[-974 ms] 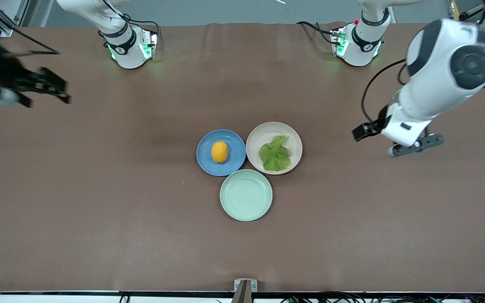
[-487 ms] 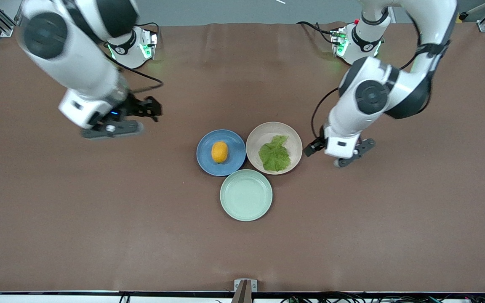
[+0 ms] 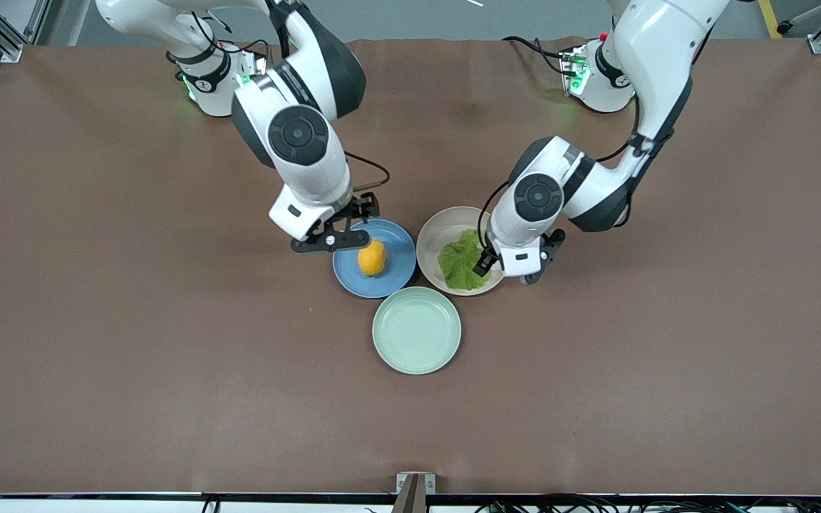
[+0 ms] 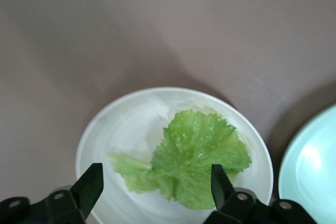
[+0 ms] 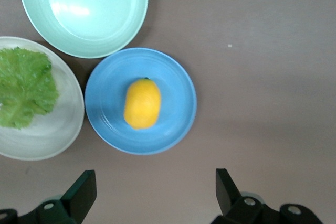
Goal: Pick lemon and lettuce from plates
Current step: 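Reach the right gripper to the lemon while the left gripper reaches the lettuce, then close the right gripper on the lemon while the left gripper grasps the lettuce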
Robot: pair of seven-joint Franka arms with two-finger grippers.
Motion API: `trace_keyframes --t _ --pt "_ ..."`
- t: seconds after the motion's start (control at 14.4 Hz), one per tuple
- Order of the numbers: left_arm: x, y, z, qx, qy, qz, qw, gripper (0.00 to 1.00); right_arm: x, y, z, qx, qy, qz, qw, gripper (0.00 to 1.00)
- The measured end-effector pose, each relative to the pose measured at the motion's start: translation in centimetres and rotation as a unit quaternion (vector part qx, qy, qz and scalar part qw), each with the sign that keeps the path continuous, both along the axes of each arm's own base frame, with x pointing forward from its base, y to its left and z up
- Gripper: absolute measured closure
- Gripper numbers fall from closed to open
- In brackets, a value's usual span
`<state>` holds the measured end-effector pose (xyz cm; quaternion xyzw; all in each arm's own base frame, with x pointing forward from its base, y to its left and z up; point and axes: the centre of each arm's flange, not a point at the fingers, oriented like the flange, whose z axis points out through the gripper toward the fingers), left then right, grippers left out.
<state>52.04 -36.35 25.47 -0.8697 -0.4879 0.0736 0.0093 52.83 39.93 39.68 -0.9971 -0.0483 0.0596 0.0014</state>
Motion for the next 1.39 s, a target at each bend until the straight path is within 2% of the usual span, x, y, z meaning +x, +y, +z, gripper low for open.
trace_keyframes --t 0.21,0.42,0.9,1.11,1.18,1.25,1.39 --pt "-1.1 -1.1 -2.6 0.011 0.02 0.045 0.999 0.15 0.0 -0.2 -5.6 0.017 -0.004 -0.018 1.0 0.0" --pt "-1.4 -1.2 -4.1 0.017 0.032 0.06 0.997 0.17 -0.6 0.7 -10.3 0.037 0.008 -0.037 0.999 0.0" --pt "-1.2 -1.0 -5.6 0.025 0.022 0.05 0.998 0.23 -0.3 1.1 -16.8 0.031 -0.001 -0.045 0.999 0.0" --pt "-0.8 -1.2 -5.6 0.02 0.019 0.052 0.998 0.55 -0.5 1.3 -18.7 0.029 -0.003 -0.045 0.999 0.0" --pt "-0.7 -1.3 -5.5 0.019 0.017 0.052 0.998 0.55 -0.7 1.6 -18.9 0.028 -0.002 -0.043 0.999 0.0" --pt "-0.5 -1.3 -5.5 0.018 0.016 0.052 0.998 0.59 -1.1 2.0 -19.0 0.028 -0.001 -0.039 0.999 0.07" --pt "-0.4 -1.5 -5.5 0.017 0.015 0.052 0.998 0.81 -1.6 2.7 -18.9 0.029 -0.001 -0.033 0.999 0.3"
